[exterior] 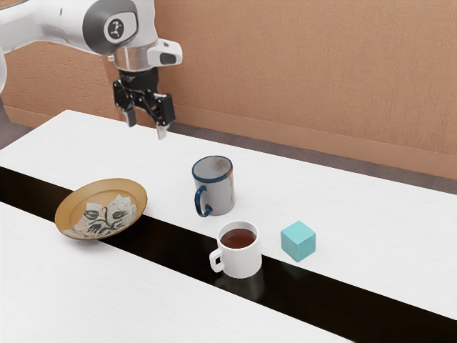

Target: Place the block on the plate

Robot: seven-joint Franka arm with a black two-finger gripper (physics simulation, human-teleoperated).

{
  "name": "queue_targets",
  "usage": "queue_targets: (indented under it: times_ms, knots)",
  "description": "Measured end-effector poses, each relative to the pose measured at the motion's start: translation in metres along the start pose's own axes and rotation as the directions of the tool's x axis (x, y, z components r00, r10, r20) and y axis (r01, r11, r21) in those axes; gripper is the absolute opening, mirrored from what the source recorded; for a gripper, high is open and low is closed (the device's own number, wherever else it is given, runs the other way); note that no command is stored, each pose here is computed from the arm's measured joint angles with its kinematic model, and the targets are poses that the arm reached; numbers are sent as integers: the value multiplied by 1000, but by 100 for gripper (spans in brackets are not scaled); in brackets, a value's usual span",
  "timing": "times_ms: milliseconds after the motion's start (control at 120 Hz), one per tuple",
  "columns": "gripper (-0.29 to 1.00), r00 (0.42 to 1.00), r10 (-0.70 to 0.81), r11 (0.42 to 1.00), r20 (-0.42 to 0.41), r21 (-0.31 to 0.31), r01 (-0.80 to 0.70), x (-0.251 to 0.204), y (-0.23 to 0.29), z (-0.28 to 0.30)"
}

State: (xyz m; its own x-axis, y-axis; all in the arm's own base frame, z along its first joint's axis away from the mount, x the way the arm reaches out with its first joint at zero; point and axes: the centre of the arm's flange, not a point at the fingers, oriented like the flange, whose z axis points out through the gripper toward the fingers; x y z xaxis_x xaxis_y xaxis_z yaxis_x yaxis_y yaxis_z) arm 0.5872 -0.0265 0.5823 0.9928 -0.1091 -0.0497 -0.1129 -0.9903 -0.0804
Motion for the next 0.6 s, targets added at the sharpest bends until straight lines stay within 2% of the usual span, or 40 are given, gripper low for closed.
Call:
queue_targets:
  times_ms: [150,342,467,600]
  knots:
    - [70,999,40,999,7,2,-40,2,13,2]
    - [70,992,121,992,31,-30,-120,36,37,53]
    - [70,965,263,962,1,-73,-262,58,108,78]
    - [70,924,382,919,5,-113,-379,86,172,127]
